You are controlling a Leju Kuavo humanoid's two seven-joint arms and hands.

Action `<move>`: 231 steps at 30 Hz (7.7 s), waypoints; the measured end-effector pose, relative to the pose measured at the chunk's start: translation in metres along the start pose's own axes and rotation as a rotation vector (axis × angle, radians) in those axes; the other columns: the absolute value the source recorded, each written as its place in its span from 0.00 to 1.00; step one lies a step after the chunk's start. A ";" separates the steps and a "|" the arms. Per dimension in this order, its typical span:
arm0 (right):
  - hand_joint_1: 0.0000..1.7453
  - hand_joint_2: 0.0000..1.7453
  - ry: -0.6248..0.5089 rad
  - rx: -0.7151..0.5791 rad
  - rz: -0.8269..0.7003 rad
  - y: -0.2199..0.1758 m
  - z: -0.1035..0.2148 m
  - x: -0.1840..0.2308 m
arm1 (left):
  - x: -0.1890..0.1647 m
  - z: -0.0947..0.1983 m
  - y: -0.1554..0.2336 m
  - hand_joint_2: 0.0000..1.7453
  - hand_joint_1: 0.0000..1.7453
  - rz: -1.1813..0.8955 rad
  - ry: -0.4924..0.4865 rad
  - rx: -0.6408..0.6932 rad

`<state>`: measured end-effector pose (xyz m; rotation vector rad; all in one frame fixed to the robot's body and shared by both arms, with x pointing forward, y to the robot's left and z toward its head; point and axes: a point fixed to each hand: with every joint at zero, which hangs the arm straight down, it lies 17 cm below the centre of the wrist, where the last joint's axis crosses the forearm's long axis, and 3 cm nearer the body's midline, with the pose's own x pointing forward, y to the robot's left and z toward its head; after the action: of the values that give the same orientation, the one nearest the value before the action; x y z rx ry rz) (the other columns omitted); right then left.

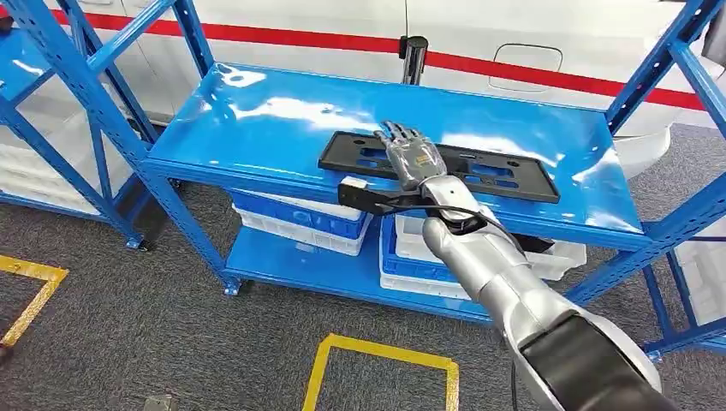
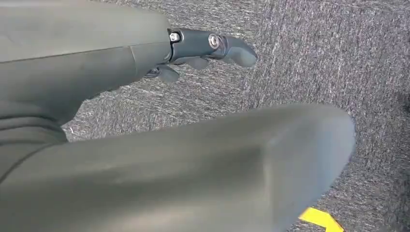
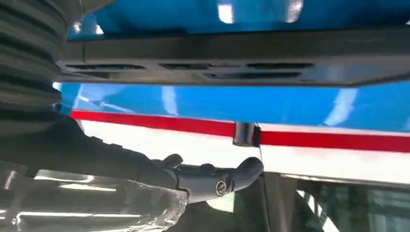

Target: Take the parts from the cabinet and place them on the table.

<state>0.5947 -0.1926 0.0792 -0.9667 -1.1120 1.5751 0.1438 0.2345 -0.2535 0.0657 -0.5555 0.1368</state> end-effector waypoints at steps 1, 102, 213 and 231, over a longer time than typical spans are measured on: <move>0.00 1.00 0.008 0.007 0.001 0.003 0.001 -0.004 | 0.000 0.000 0.000 0.00 0.00 -0.002 0.000 -0.002; 1.00 1.00 -0.408 -0.713 -0.372 -0.132 0.081 0.010 | 0.010 -0.005 0.049 1.00 0.00 0.204 -0.039 0.137; 1.00 1.00 -0.208 -0.760 -0.598 -0.099 0.123 -0.052 | 0.040 -0.011 0.011 1.00 0.00 0.137 -0.075 0.022; 1.00 1.00 -0.201 -0.777 -0.476 -0.103 0.131 -0.045 | 0.050 -0.015 0.012 1.00 0.00 0.100 -0.090 0.030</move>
<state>0.5083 -0.2493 0.2177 -0.9288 -2.0021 0.8542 0.1920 0.2530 -0.2391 0.0731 -0.6475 0.2403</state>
